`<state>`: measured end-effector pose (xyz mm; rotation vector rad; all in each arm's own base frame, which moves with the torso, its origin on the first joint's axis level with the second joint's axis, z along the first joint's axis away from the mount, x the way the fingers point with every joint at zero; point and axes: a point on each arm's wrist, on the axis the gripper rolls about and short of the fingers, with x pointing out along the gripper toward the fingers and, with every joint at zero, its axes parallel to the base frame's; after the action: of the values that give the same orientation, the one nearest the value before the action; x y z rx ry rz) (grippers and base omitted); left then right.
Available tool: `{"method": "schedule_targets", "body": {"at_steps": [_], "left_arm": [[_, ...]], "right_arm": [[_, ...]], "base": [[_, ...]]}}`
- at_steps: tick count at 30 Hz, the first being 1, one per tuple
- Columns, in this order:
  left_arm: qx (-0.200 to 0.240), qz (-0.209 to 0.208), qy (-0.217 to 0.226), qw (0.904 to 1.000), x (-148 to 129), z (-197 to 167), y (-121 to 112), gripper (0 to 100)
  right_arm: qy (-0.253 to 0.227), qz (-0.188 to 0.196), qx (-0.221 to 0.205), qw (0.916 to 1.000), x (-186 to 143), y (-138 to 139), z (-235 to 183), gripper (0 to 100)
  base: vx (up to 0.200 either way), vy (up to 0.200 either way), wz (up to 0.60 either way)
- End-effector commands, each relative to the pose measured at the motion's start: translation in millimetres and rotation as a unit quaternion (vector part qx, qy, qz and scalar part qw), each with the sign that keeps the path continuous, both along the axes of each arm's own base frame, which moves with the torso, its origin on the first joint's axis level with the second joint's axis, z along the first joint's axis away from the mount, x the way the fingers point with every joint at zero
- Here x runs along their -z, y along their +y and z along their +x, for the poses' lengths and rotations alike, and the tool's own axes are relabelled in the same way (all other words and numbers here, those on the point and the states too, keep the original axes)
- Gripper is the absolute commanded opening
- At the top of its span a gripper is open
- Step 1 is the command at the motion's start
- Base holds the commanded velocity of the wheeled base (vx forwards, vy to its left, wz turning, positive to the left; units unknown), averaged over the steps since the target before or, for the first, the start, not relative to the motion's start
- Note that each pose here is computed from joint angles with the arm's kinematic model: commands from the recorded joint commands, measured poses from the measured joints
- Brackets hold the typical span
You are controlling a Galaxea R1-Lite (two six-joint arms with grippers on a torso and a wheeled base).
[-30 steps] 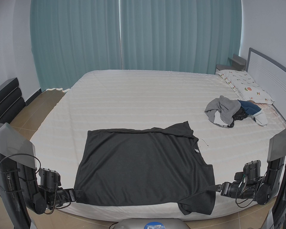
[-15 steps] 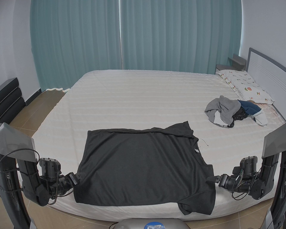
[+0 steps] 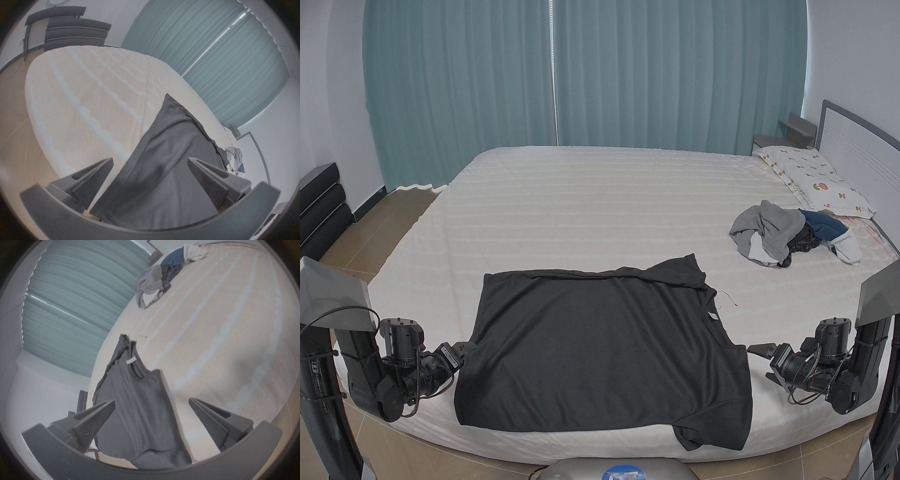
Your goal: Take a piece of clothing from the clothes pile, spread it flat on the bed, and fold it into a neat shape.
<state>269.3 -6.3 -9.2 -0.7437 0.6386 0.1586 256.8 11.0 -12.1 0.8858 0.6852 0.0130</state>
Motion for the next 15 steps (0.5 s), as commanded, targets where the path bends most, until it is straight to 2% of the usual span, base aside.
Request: {"method": "schedule_targets", "body": {"at_steps": [1, 4, 13, 15], "left_arm": [[-0.015, -0.017, -0.001, 0.9997, -0.8, 1.1, 2.2, 100], [-0.012, -0.038, -0.004, 0.9992, -3.5, 0.4, 4.3, 100], [-0.011, -0.038, -0.005, 0.9992, -3.8, 1.1, 5.4, 100], [-0.011, -0.038, -0.005, 0.9992, -3.8, 1.1, 5.4, 100]], "right_arm": [[-0.014, 0.008, 0.023, 0.9996, -3.1, -8.9, 1.7, 100], [-0.014, 0.01, 0.022, 0.9996, -3.0, -8.5, 1.3, 100], [-0.015, 0.017, 0.026, 0.9994, -3.5, -8.1, 2.2, 100], [-0.015, 0.019, 0.028, 0.9993, -4.0, -8.1, 2.6, 100]], "base": [[0.0, 0.2, 0.0], [0.0, 0.2, 0.0], [0.0, 0.2, 0.0], [0.0, 0.0, 0.0]]}}
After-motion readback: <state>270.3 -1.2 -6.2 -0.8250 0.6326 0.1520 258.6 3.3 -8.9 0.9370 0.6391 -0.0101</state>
